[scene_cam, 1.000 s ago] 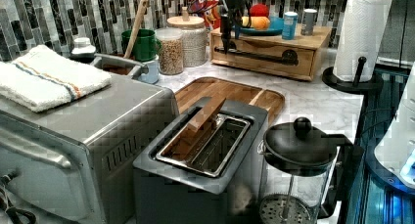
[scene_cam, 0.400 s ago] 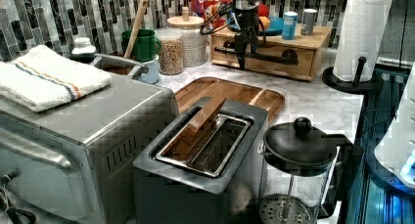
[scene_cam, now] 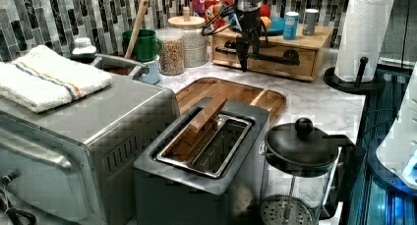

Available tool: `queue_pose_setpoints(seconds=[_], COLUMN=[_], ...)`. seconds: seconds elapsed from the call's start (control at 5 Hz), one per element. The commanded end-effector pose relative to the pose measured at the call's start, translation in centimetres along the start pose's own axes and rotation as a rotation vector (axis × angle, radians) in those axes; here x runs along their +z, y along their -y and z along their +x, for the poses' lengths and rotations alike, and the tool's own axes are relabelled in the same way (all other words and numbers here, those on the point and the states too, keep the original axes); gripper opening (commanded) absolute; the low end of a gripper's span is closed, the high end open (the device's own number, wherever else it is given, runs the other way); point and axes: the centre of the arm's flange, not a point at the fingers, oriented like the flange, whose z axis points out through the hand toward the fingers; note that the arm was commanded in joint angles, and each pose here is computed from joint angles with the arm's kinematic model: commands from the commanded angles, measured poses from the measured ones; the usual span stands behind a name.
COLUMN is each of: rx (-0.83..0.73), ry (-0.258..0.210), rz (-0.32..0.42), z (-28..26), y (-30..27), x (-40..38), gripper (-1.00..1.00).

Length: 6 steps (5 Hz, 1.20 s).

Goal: Open the drawer.

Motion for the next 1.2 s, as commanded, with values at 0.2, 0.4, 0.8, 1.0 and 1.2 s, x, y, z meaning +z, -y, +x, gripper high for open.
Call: queue_pose_setpoints(seconds=[0.2,0.4,0.8,1.0,1.2], rx=[0.053,0.062,0.016,-0.014,-0.003], ry=[-0.038,-0.048,-0.075,-0.104,-0.088], rz=[0.058,0.075,0.115,0.122,0.144], z=[2.5,2.1,0.7,-0.3,-0.4], y=[15.4,20.0,26.9,29.0,29.8], x=[-1.3,-1.4,-2.6,-3.5,-4.3], gripper=[1.00,1.00,1.00,1.00,1.00])
